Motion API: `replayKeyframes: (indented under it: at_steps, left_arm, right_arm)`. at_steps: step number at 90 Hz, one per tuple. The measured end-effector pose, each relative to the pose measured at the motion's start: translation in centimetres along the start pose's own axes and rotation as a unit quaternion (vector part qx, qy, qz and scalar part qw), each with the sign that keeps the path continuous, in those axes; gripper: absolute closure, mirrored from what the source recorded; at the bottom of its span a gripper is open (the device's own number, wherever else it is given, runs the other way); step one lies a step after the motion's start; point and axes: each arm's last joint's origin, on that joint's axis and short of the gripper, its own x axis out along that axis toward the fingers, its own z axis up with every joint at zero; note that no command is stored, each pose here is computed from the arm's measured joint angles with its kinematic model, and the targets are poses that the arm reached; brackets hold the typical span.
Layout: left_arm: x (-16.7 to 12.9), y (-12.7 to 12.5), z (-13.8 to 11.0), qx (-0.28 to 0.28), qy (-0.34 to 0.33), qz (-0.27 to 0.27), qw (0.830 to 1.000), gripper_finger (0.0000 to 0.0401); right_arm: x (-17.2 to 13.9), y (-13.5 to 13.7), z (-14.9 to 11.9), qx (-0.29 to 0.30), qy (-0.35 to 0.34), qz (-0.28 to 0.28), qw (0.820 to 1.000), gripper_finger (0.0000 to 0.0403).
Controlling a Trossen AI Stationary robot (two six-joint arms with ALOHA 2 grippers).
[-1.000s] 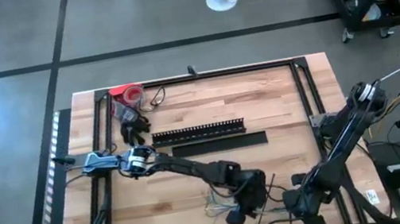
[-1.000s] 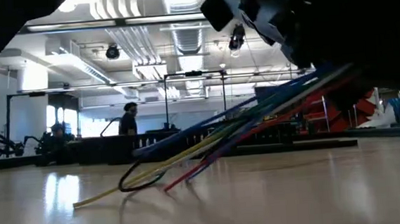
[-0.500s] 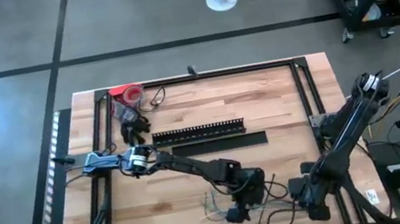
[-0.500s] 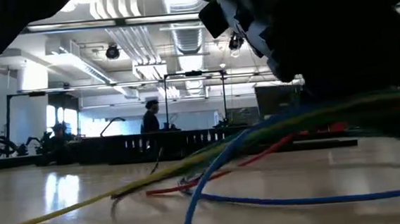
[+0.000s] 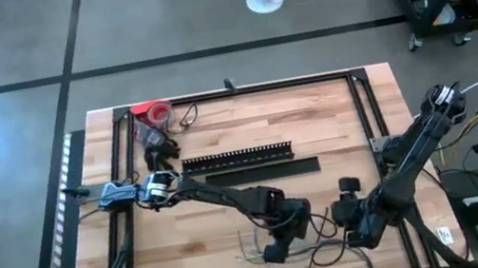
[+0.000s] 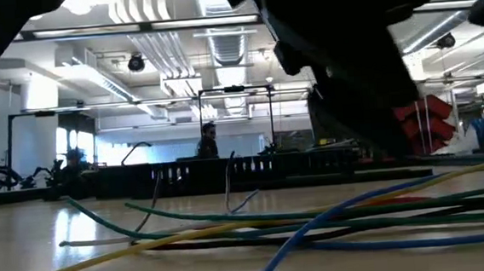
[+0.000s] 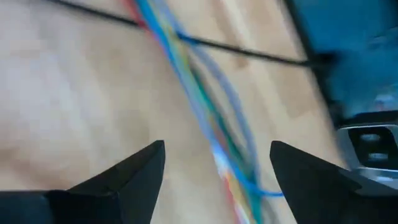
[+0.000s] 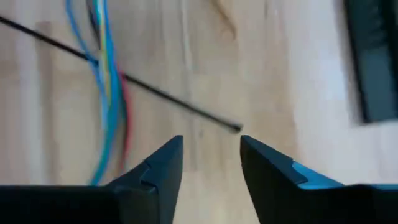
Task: Ziptie cables
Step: Wrap the cable wires with the black zip tie
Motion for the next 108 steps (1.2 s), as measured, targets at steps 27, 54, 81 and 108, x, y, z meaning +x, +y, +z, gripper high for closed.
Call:
replayKeyframes:
  at_steps: [27,54,81,108]
  left_arm:
    - [2.4,-0.9,-1.6,0.013,0.006,0.007,1.0,0.0127]
    - [2.9,-0.8,-3.3,0.004,-0.001,0.024,1.0,0.0138]
    - [2.5,-0.8,-4.5,0.013,0.011,0.092,0.996,0.0158]
    - [-1.6,-1.3,-5.8,0.01,0.015,0.18,0.984,0.0175]
  right_arm:
    - [4.1,-0.1,0.3,-0.189,0.06,0.013,0.98,0.0339]
    - [7.5,-2.3,2.2,-0.238,0.128,0.069,0.96,0.031]
    - [8.4,-3.8,3.6,-0.282,0.131,0.096,0.946,0.0302]
    - [8.9,-5.5,5.8,-0.284,0.069,0.047,0.955,0.034]
